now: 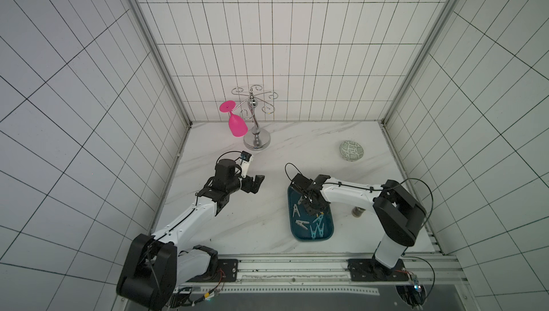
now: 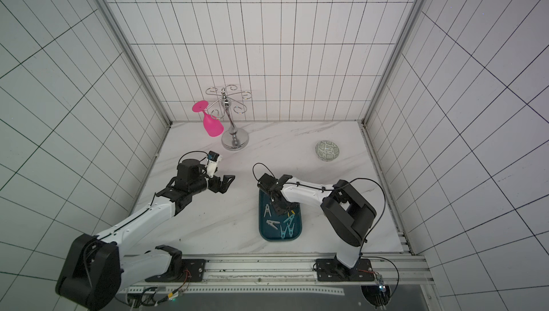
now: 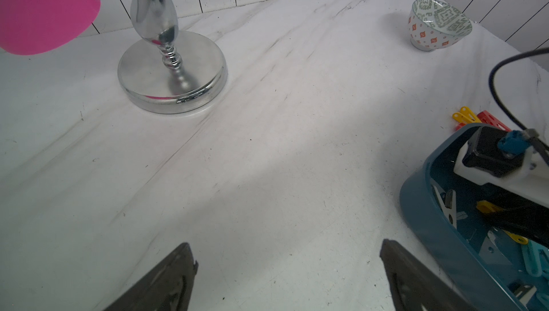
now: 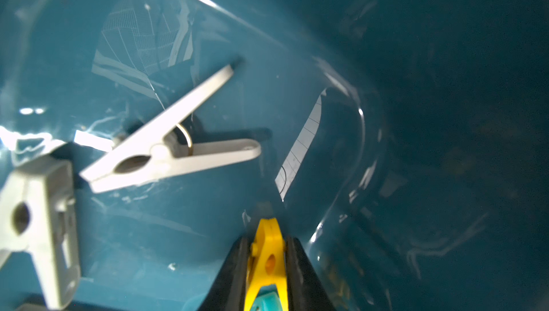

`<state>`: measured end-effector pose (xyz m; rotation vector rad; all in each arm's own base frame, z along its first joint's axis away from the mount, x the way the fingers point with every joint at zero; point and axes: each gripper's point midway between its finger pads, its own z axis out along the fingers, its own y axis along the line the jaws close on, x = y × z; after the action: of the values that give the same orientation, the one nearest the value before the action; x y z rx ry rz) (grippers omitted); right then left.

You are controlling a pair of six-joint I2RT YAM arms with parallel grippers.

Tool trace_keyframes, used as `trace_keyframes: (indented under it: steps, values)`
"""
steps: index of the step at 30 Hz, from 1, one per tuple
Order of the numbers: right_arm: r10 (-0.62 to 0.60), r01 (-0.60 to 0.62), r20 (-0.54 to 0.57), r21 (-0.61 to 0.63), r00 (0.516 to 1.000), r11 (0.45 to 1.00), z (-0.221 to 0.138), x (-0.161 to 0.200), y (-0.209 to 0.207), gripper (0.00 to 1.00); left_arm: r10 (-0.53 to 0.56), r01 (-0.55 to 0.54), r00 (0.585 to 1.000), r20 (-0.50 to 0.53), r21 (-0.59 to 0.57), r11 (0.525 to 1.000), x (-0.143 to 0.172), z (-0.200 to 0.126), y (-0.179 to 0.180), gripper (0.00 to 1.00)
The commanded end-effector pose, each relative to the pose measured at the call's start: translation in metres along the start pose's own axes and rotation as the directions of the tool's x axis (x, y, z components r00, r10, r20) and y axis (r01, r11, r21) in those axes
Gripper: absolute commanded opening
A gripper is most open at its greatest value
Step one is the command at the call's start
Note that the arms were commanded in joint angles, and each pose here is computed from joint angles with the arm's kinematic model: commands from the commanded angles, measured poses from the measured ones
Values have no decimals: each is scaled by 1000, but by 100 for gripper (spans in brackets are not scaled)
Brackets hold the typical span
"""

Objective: Take the clothespins out of the storage box
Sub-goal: Pick up the clothespin from the storage box, then place the clothespin at the center of the board.

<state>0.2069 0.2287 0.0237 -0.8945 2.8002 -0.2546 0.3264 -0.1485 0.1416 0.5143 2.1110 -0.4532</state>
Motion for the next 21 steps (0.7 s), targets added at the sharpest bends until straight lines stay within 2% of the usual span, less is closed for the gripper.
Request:
trace_keyframes:
  steps: [1, 10, 17, 21]
  values:
    - [-10, 10, 19, -15, 1000, 1000, -8, -7, 3, 24, 6, -6, 1000, 30, -4, 1000, -7, -1, 0, 98]
    - [53, -39, 143, -102, 988, 994, -50, -37, -7, 23, 7, -7, 1000, 28, 0, 1000, -7, -1, -1, 98]
    - [200, -161, 239, -173, 950, 972, -86, -64, -51, 23, 7, -7, 1000, 27, -1, 1000, -7, -1, -1, 98]
    - [288, -250, 242, -177, 926, 952, -89, -66, -84, 23, 8, -8, 1000, 29, 0, 1000, -7, -1, -1, 98]
